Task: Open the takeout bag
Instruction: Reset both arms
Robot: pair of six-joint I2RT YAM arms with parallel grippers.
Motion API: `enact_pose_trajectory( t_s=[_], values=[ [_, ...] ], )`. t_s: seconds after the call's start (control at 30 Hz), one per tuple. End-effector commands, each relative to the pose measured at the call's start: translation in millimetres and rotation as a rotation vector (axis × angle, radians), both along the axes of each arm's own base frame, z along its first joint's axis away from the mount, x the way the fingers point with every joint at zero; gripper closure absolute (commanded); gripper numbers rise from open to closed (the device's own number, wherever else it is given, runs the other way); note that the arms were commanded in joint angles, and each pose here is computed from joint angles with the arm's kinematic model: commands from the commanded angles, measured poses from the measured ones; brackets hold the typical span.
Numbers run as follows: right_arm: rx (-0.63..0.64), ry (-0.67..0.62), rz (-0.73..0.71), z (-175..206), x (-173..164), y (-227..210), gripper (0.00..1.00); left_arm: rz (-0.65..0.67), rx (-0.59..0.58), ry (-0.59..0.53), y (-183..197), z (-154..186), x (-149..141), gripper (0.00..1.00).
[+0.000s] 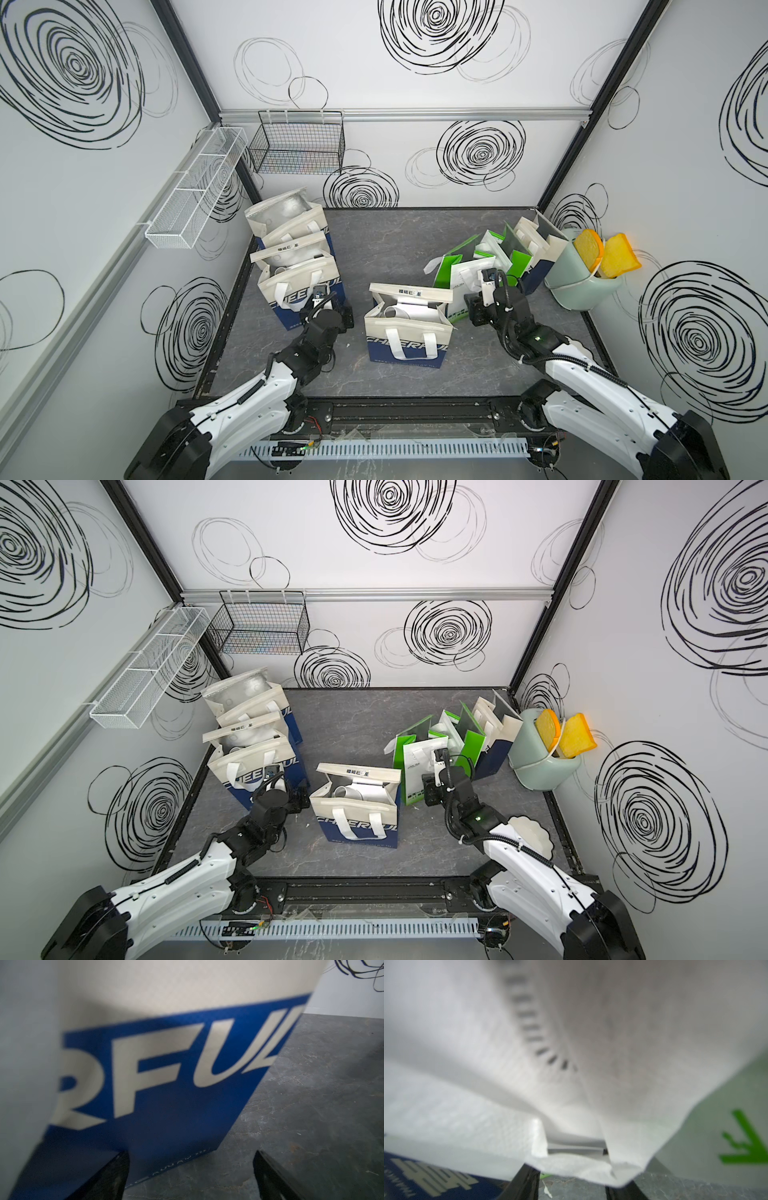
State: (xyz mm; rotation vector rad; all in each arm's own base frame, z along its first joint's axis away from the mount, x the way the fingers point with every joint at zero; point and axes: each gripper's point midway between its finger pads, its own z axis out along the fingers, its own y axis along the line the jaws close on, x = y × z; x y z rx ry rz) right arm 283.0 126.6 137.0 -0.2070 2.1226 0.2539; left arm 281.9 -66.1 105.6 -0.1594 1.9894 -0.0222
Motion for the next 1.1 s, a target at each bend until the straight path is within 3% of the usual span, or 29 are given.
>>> enact_pose_trajectory(
  t_s=[0.0, 0.23, 0.6, 0.8, 1.07],
  values=[
    [0.0, -0.085, -0.006, 8.7, 24.2, -11.8, 0.49, -0.035, -0.086, -0.111, -3.9, 23.9, 21.7, 0.03],
    [0.0, -0.034, -0.008, -17.1, 48.3, -33.8, 0.48, -0.02, -0.099, -0.052, 0.9, 23.2, 49.4, 0.03],
    [-0.053, -0.06, -0.022, -14.7, 74.8, -43.3, 0.46, -0.028, -0.099, -0.118, 1.5, 44.9, 59.6, 0.03],
    [-0.084, -0.103, -0.03, -13.5, 80.6, -50.9, 0.44, -0.036, 0.095, -0.142, 1.1, 63.6, 70.6, 0.03],
    [-0.081, -0.21, -0.056, -22.3, 84.1, -65.7, 0.42, -0.021, 0.128, -0.256, 27.9, 80.2, 70.0, 0.03]
  ],
)
